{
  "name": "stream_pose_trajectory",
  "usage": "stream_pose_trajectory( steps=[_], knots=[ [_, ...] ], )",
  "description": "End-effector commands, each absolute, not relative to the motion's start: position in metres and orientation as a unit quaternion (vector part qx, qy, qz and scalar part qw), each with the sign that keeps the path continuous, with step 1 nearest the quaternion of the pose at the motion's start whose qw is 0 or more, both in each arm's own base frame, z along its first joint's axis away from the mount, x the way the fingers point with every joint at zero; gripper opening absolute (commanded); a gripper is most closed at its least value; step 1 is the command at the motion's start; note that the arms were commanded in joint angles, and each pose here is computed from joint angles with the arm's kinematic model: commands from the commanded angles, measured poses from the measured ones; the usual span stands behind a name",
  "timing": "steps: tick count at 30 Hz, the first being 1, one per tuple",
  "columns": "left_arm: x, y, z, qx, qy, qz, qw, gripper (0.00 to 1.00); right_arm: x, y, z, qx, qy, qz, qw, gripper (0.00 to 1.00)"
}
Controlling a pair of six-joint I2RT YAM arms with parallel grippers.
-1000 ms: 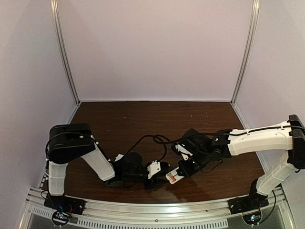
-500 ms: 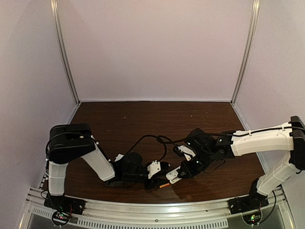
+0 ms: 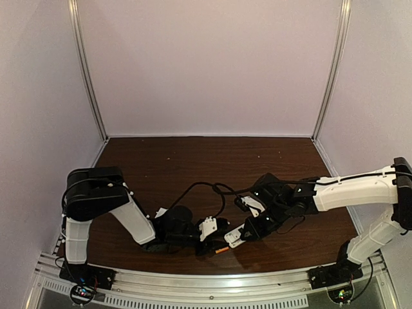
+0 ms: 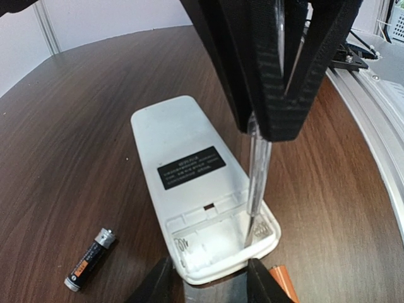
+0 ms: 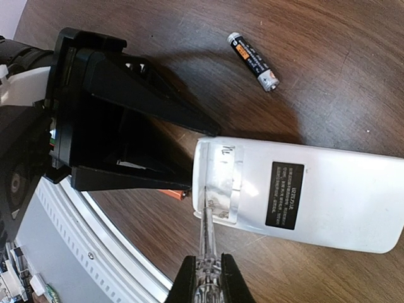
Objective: Unload the batteries from the remote control
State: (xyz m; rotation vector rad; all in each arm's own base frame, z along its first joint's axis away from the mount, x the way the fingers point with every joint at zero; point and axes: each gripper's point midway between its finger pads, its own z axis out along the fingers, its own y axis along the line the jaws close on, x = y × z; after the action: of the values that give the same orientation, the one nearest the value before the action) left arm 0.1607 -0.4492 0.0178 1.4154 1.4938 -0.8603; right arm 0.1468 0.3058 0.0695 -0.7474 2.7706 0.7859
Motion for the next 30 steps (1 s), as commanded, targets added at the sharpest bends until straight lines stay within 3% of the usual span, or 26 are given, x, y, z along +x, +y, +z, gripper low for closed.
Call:
stream_pose_trajectory(
  steps=[1,30],
  knots=[
    [0.163,-0.447,0.018,0.562,0.605,-0.342,0.449,0.42,0.146,0.308,0.077,-0.247,0.921,0.285,0.093,0.0],
    [0.178,-0.412,0.054,0.527,0.609,-0.308,0.507,0.7,0.164,0.341,0.063,-0.234,0.91,0.323,0.111,0.0]
  ],
)
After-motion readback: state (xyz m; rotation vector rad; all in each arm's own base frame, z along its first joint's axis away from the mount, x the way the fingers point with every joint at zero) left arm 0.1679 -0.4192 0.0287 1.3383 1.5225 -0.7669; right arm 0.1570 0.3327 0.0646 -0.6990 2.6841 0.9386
